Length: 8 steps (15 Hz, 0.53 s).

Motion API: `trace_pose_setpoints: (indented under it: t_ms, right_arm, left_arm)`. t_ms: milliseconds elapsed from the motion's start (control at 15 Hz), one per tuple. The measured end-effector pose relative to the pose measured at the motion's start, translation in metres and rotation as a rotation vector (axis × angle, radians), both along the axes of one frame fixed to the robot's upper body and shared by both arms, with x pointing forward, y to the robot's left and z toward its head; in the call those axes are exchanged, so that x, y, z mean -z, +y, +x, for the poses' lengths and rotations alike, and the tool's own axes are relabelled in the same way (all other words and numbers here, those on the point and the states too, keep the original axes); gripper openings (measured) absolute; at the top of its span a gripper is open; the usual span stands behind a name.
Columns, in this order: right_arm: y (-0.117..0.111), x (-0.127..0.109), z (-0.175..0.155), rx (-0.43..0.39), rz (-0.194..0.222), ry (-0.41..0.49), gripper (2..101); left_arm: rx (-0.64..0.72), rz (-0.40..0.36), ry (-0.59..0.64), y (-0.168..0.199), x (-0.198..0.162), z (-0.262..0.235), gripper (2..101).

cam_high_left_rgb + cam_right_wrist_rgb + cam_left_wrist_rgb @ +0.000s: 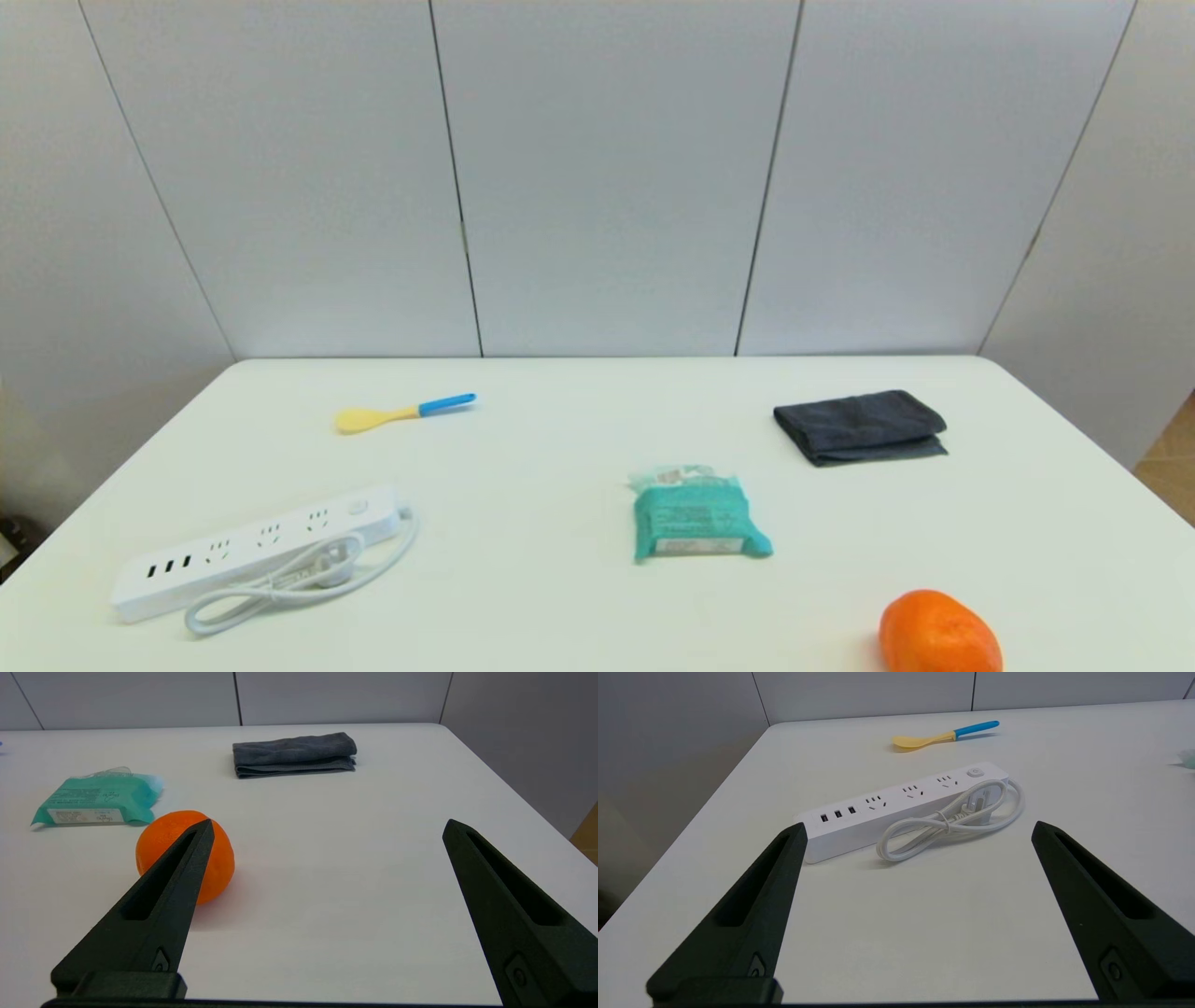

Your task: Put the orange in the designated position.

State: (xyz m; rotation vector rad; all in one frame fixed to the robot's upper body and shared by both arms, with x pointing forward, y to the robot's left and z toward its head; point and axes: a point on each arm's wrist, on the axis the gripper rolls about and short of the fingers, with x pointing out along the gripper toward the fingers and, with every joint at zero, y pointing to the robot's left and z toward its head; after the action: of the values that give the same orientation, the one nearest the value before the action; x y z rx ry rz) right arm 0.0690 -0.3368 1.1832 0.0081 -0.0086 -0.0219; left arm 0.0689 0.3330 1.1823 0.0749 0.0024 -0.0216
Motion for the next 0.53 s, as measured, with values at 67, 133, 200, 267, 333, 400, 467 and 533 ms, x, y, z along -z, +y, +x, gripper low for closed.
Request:
trace_pose_setpoints:
  t_ms: [67,133,200,267,333,400,467,533]
  right_arm:
    - [0.0000,0.0000,0.0000,0.000,0.000,0.000,97.1]
    - [0.0000,0.0000,0.0000,0.000,0.001,0.000,97.1]
    - [0.0000,0.0000,0.0000,0.000,0.001,0.000,97.1]
    - [0.0000,0.0000,0.0000,0.001,0.001,0.000,97.1]
    - [0.0000,0.0000,0.0000,0.000,0.001,0.000,97.1]
    - [0.0000,0.0000,0.0000,0.000,0.001,0.000,97.1]
    - [0.0000,0.0000,0.0000,0.000,0.001,0.000,97.1]
    - [0.0000,0.0000,0.0000,0.001,0.001,0.000,97.1]
  left_arm:
    - [0.000,0.000,0.000,0.0000,0.0000,0.0000,97.9]
    - [0.000,0.000,0.000,0.0000,0.0000,0.0000,97.9]
    - [0.000,0.000,0.000,0.0000,0.0000,0.0000,97.9]
    - [0.000,0.000,0.000,0.0000,0.0000,0.0000,97.9]
    - [0.000,0.000,0.000,0.0000,0.0000,0.0000,97.9]
    - [0.000,0.000,0.000,0.0000,0.0000,0.0000,97.9]
    - [0.000,0.000,0.000,0.0000,0.0000,0.0000,97.9]
    - [0.000,0.000,0.000,0.0000,0.0000,0.0000,97.9]
